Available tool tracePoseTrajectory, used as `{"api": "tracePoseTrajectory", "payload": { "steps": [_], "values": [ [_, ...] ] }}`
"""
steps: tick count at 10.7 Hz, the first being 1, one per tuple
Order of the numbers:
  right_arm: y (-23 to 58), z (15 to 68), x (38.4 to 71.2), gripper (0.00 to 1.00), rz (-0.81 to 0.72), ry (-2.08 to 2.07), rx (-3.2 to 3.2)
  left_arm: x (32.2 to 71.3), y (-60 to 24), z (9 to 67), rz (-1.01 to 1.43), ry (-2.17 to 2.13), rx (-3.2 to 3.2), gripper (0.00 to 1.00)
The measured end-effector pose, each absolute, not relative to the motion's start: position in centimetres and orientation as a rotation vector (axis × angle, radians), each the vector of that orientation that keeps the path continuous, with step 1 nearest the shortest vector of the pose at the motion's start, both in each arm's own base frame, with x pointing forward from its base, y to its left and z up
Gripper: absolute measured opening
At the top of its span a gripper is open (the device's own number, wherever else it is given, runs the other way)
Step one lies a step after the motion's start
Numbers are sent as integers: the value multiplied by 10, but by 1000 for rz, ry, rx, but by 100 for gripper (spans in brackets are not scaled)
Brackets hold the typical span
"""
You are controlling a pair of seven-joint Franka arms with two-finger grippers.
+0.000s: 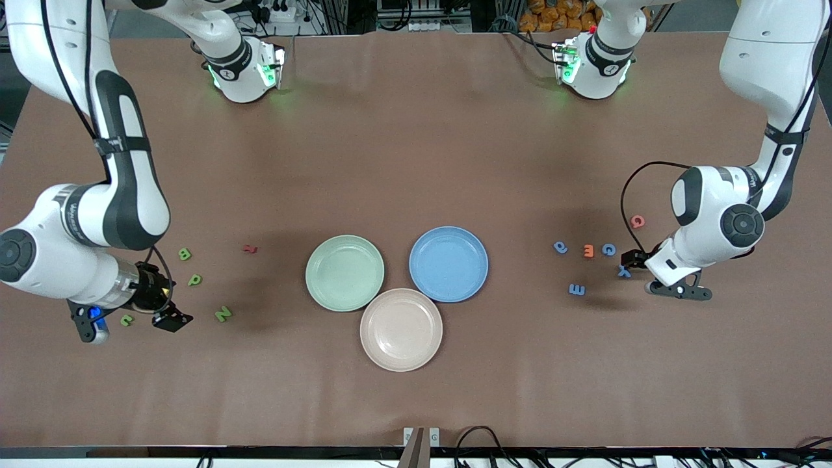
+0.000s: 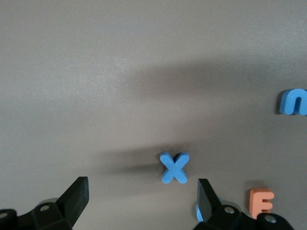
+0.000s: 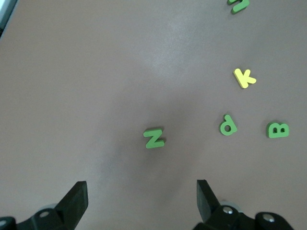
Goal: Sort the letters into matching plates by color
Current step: 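Reach the left gripper to blue X while the right gripper reaches green Z, then grasp the blue X with the left gripper while the right gripper grasps green Z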
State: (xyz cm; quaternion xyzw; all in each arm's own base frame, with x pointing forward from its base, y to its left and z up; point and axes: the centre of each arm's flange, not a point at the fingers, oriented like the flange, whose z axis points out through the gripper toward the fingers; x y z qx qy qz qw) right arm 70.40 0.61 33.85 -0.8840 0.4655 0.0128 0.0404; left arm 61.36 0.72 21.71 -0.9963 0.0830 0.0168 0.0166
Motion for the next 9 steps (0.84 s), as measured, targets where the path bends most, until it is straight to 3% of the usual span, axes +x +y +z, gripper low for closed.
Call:
{"api": "tracePoseTrajectory", "payload": {
  "steps": [9],
  "values": [
    [2, 251, 721, 100, 9, 1514, -2645, 619, -19, 187, 41, 173, -3115, 100]
  ]
}}
